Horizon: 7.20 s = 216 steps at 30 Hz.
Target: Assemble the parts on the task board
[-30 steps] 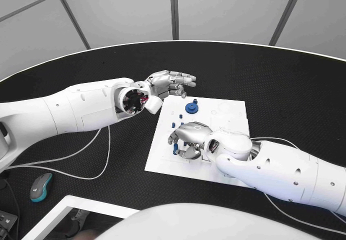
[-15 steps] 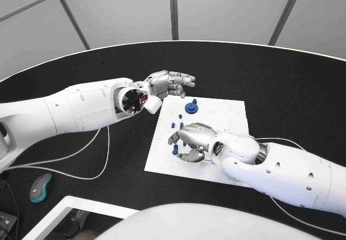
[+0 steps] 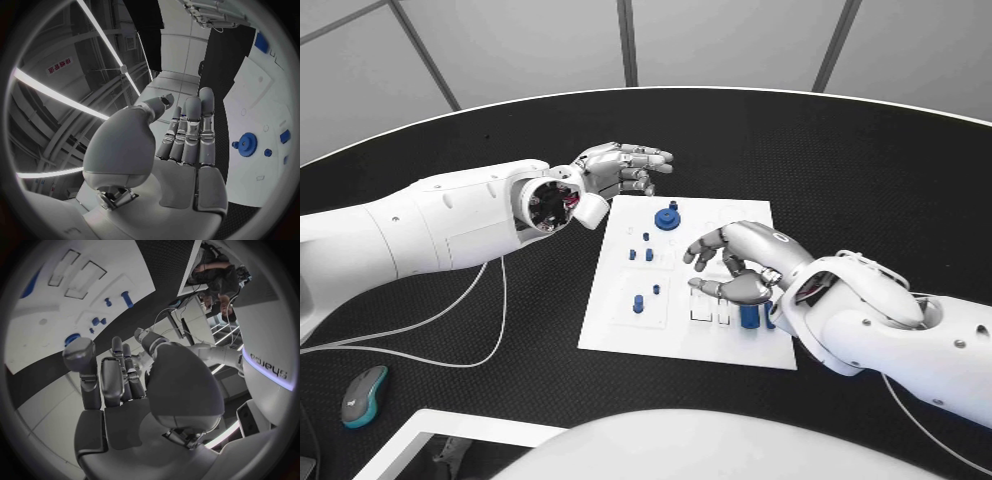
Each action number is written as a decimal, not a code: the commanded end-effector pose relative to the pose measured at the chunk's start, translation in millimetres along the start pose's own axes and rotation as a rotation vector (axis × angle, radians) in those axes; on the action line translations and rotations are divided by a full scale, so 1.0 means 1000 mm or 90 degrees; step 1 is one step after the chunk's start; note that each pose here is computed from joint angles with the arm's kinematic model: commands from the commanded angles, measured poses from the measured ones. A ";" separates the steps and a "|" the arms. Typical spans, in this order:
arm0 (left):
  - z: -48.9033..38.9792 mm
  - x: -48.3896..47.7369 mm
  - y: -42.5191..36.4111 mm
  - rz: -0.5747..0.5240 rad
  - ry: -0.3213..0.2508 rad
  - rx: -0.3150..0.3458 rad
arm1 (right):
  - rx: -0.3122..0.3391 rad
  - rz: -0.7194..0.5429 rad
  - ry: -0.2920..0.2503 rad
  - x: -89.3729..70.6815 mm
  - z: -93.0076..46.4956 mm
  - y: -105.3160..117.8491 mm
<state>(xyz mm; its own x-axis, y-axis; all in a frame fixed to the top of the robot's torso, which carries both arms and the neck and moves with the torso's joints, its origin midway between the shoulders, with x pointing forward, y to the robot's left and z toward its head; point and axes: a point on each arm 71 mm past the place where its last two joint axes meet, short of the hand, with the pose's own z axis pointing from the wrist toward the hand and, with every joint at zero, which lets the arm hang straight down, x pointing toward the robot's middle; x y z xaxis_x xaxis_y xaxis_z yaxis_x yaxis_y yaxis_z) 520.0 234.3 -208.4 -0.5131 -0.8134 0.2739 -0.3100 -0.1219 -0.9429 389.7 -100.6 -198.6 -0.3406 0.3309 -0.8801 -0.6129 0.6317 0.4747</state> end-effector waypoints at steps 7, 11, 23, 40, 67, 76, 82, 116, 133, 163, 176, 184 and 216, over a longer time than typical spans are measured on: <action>0.0000 -0.0038 -0.0001 0.001 -0.007 0.000 | 0.158 0.074 -0.050 -0.031 -0.054 -0.056; 0.0007 -0.0027 0.0001 0.001 -0.005 0.000 | 0.211 0.076 -0.055 -0.037 -0.067 -0.070; -0.0008 -0.0024 0.0001 0.000 -0.004 0.001 | 0.357 0.090 -0.033 -0.022 -0.087 -0.095; -0.0007 0.0001 0.0004 -0.001 0.004 0.001 | 0.359 0.059 0.022 0.011 -0.062 -0.082; -0.0021 -0.0003 0.0002 -0.001 0.005 0.000 | 0.378 0.011 0.085 0.027 -0.052 -0.083; -0.0029 -0.0008 0.0001 -0.001 0.004 0.000 | 0.382 -0.011 0.099 0.033 -0.050 -0.085; -0.0033 -0.0008 0.0001 -0.001 0.004 0.000 | 0.382 -0.018 0.106 0.036 -0.047 -0.085; -0.0030 -0.0015 0.0001 -0.001 0.002 -0.001 | 0.324 0.020 0.034 0.035 -0.048 -0.062; -0.0019 0.0007 0.0002 -0.001 0.005 0.000 | 0.298 0.043 0.095 0.053 -0.023 -0.045; -0.0036 -0.0001 -0.0002 -0.001 0.000 0.000 | 0.316 0.031 0.112 0.061 -0.004 -0.051; -0.0039 -0.0005 -0.0003 -0.001 0.000 0.000 | 0.322 0.032 0.104 0.060 -0.004 -0.053; -0.0049 -0.0009 -0.0004 -0.001 0.000 0.000 | 0.286 0.046 0.089 0.055 -0.014 -0.042; -0.0052 -0.0023 -0.0004 -0.001 -0.002 -0.001 | 0.293 0.036 0.119 0.058 -0.014 -0.040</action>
<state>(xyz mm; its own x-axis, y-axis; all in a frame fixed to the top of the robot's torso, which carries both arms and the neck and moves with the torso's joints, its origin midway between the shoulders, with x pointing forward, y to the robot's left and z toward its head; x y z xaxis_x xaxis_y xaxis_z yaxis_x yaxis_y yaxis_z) 517.1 239.1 -207.7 -0.5105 -0.8150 0.2741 -0.3114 -0.1220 -0.9424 384.2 -116.0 -268.8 -0.5113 0.2694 -0.8161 -0.2267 0.8737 0.4305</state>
